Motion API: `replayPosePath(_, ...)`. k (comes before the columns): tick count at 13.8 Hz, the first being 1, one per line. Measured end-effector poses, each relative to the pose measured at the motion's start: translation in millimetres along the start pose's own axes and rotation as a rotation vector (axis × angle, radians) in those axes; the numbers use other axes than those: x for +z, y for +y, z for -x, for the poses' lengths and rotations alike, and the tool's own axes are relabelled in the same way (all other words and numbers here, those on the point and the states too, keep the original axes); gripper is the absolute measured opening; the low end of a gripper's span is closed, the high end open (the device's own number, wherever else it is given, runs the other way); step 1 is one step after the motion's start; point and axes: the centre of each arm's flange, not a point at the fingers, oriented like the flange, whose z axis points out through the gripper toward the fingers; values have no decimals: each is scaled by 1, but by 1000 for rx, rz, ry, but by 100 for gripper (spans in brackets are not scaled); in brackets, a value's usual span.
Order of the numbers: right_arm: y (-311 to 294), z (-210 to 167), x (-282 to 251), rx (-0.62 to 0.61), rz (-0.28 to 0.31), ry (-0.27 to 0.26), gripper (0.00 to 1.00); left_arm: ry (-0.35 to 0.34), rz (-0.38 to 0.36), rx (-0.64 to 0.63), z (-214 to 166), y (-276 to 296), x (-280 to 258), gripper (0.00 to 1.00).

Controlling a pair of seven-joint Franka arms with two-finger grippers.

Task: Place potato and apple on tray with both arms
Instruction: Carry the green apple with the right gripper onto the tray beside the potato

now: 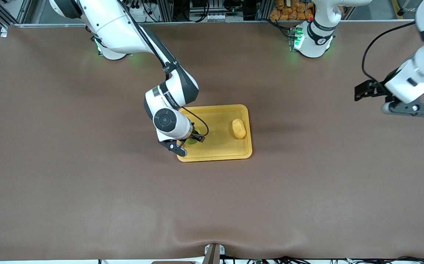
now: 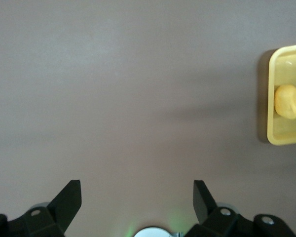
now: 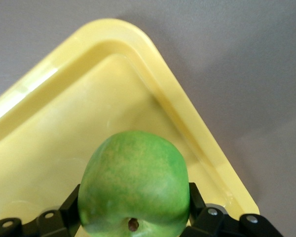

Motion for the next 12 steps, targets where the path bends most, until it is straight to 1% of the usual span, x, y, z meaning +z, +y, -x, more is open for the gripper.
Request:
replayPosePath(2, 1, -2, 8, 4, 11, -5, 85, 0, -2, 20, 3, 8, -15, 100)
replayPosePath(4, 2, -2, 13, 6, 16, -8, 85, 30, -6, 46, 4, 24, -33, 100)
replayPosePath(5, 2, -2, 13, 6, 16, -8, 89, 41, -6, 49, 5, 25, -42, 100)
replayPosePath(6, 1, -2, 12, 5, 14, -8, 99, 43, -6, 46, 7, 24, -48, 100)
replayPosePath(8, 0, -3, 9, 4, 8, -5, 100, 33, -5, 34, 11, 16, -53, 100)
replayPosePath(10, -4, -4, 1, 2, -4, 1, 100, 37, -4, 19, 11, 9, -54, 100)
replayPosePath(12, -8, -5, -15, -1, 1, -5, 100, 74, -5, 15, 6, 7, -57, 100)
